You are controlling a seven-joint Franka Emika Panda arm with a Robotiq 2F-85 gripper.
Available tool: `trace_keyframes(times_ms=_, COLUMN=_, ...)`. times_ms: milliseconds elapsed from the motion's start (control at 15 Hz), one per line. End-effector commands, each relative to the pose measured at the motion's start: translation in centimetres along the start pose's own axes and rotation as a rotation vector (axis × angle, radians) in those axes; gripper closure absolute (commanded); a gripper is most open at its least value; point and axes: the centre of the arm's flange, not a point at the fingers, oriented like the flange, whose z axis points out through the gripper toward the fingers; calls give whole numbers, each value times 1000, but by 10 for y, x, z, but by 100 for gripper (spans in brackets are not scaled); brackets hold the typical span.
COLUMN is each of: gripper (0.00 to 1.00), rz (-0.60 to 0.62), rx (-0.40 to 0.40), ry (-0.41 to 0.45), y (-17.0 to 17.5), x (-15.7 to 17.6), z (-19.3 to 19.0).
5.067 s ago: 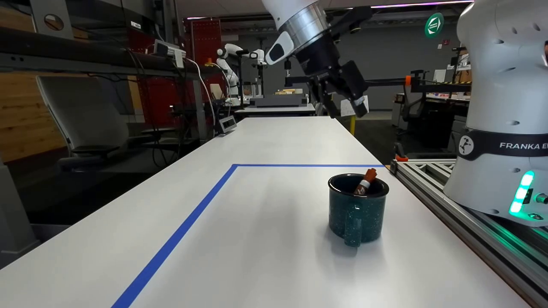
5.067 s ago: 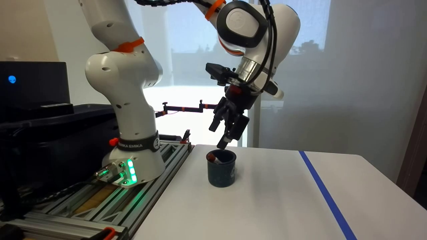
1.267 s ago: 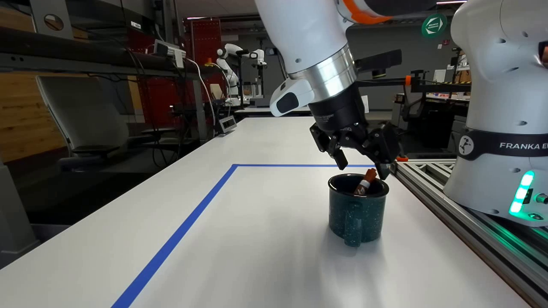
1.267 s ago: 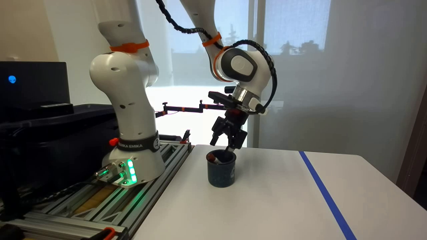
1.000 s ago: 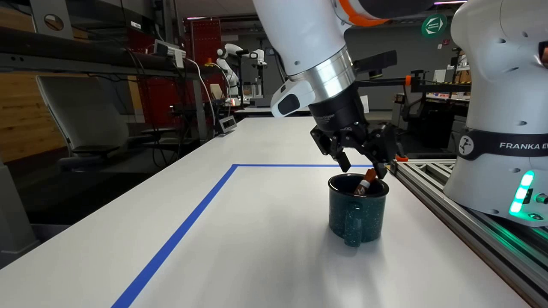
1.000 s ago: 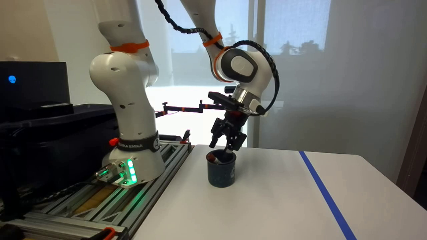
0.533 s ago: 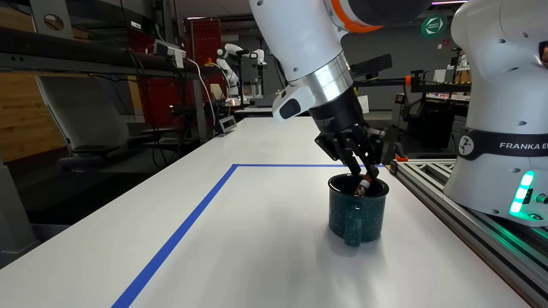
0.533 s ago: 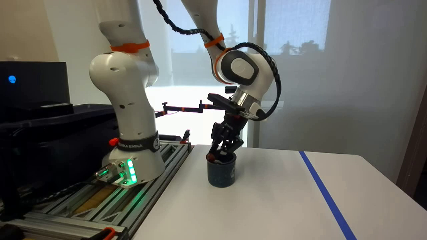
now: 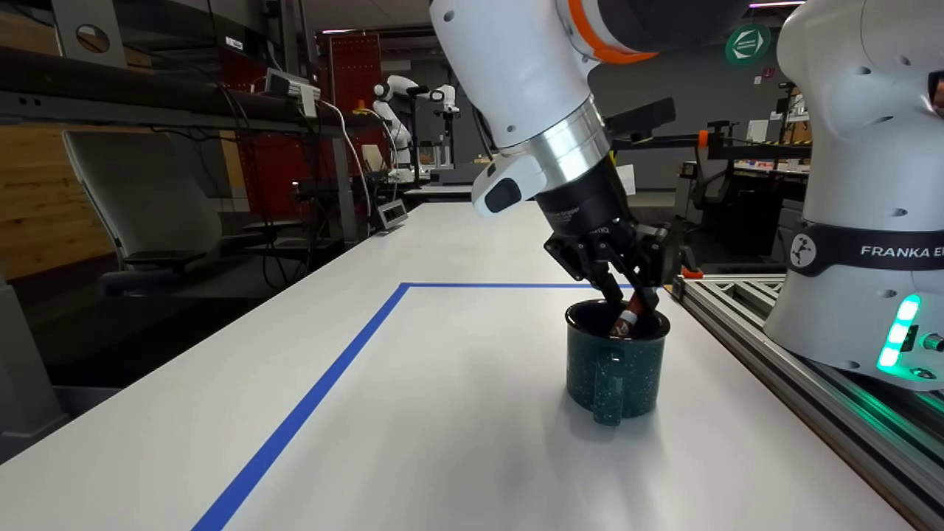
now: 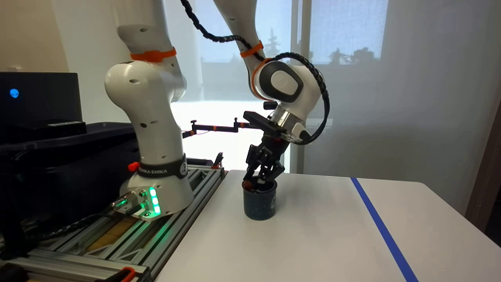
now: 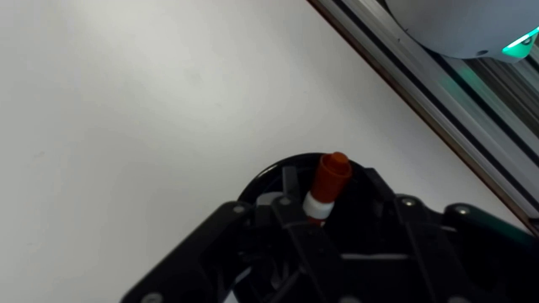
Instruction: Remove the marker from the cup and place it on the table
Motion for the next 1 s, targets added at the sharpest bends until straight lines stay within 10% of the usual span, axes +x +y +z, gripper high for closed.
trace_keyframes(times_ms=0, gripper=82, rz=-18, rx=6, ry=-7, y=-18, x=-23, z=17)
trace_keyframes(times_ms=200, gripper=100, rz=-22, rx=6, ry=-10, y=-18, x=-22, z=18)
trace_keyframes(times_ms=933, gripper=95, rz=-44, rx=94, ry=-129, y=-24, x=-60, z=-37)
